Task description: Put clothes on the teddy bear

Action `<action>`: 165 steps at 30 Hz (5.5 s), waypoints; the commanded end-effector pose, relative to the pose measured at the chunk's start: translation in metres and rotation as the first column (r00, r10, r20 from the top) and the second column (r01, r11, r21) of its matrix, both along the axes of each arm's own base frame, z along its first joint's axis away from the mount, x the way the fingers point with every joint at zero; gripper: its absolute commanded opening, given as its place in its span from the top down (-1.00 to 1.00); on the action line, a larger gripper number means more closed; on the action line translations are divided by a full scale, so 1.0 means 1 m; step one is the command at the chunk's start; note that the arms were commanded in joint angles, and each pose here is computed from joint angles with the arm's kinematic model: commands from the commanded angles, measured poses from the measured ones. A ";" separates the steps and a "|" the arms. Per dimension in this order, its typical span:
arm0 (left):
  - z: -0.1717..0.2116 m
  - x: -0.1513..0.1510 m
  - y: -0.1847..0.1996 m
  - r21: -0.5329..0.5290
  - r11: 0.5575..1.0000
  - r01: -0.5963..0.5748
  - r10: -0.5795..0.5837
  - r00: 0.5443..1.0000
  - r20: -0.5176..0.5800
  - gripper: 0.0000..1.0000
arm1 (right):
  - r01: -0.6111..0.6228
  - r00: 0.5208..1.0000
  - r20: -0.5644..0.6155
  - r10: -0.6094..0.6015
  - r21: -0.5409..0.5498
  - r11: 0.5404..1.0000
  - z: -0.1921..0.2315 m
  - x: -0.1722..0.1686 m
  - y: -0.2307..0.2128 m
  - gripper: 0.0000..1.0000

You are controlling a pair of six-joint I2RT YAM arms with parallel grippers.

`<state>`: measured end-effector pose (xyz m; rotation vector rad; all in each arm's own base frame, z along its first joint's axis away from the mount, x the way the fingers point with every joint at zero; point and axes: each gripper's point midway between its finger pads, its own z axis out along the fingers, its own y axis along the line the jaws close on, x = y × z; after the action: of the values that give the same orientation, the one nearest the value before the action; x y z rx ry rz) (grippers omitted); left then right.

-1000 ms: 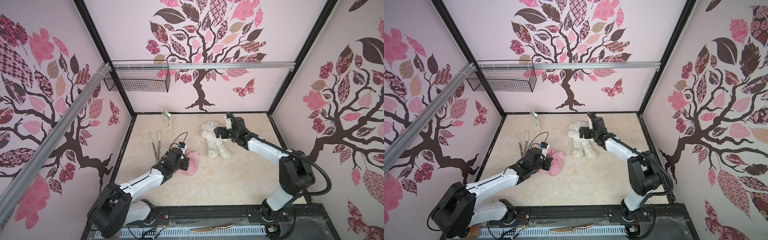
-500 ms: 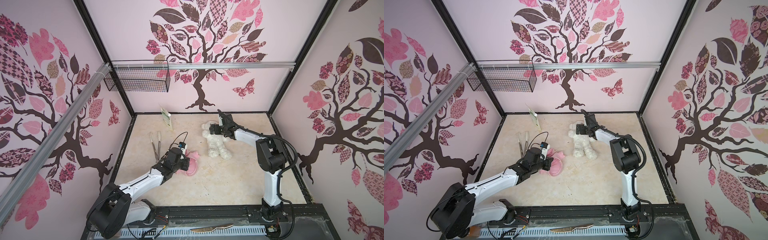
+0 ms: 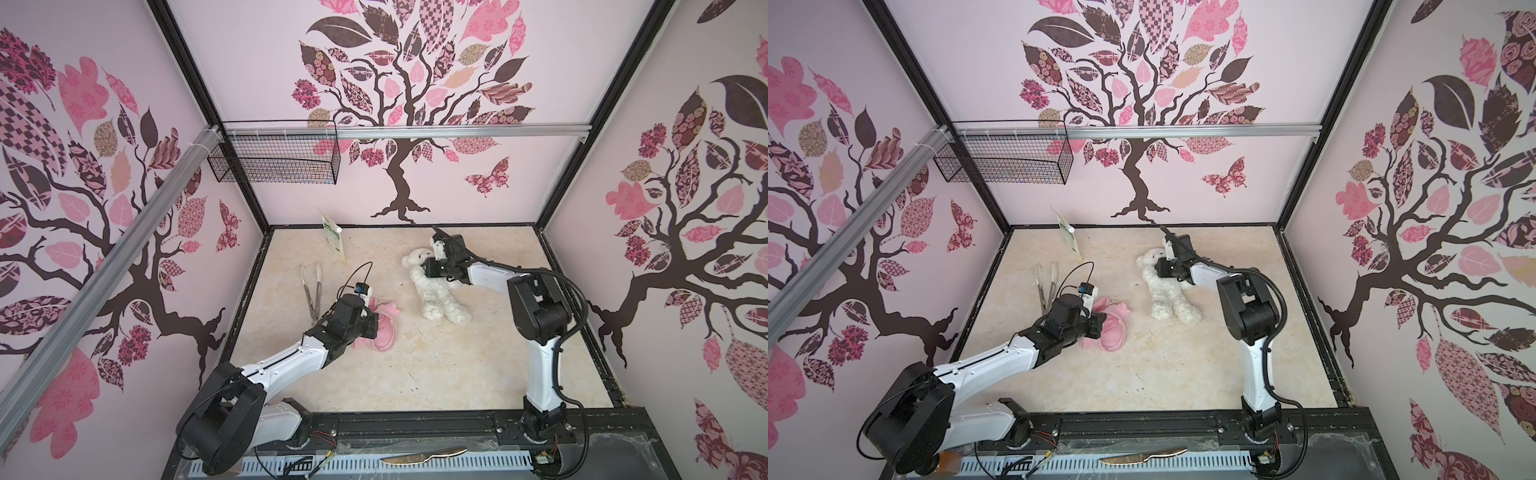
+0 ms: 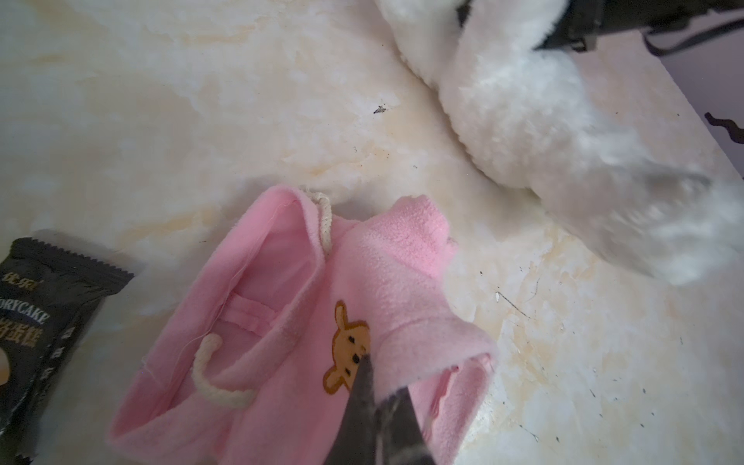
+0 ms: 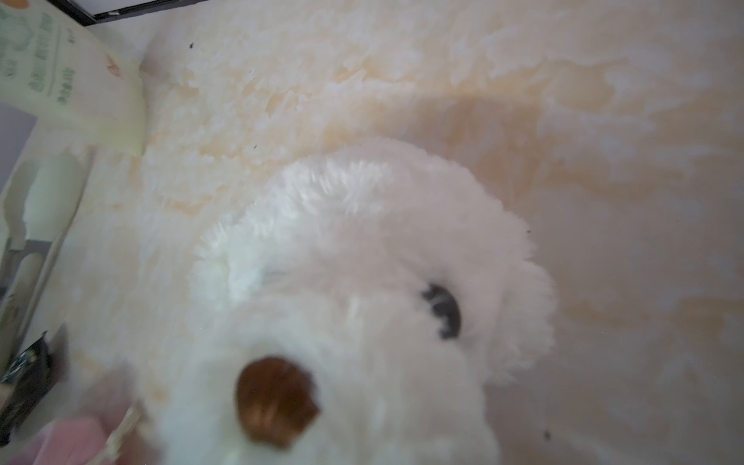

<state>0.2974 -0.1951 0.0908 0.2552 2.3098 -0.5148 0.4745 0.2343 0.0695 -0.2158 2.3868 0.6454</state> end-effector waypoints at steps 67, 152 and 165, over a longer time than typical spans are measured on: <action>0.042 -0.016 -0.048 -0.035 0.932 0.361 -0.355 0.927 0.123 1.00 | -0.681 0.727 0.297 0.619 0.192 0.707 0.055 -0.251 0.079 0.46; 0.070 -0.047 -0.132 -0.391 0.746 0.539 -0.554 0.828 0.085 0.46 | -0.433 0.877 0.368 0.308 0.331 0.838 0.040 -0.218 0.093 0.71; 0.100 -0.050 -0.111 -0.307 0.796 0.522 -0.496 0.853 0.162 -0.18 | -0.479 0.842 0.432 0.322 0.325 0.816 0.052 -0.228 0.088 0.72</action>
<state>0.2521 -0.3127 0.1929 0.7163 2.0203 -1.1851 0.2526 0.3183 0.1036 -0.5677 1.8877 1.1694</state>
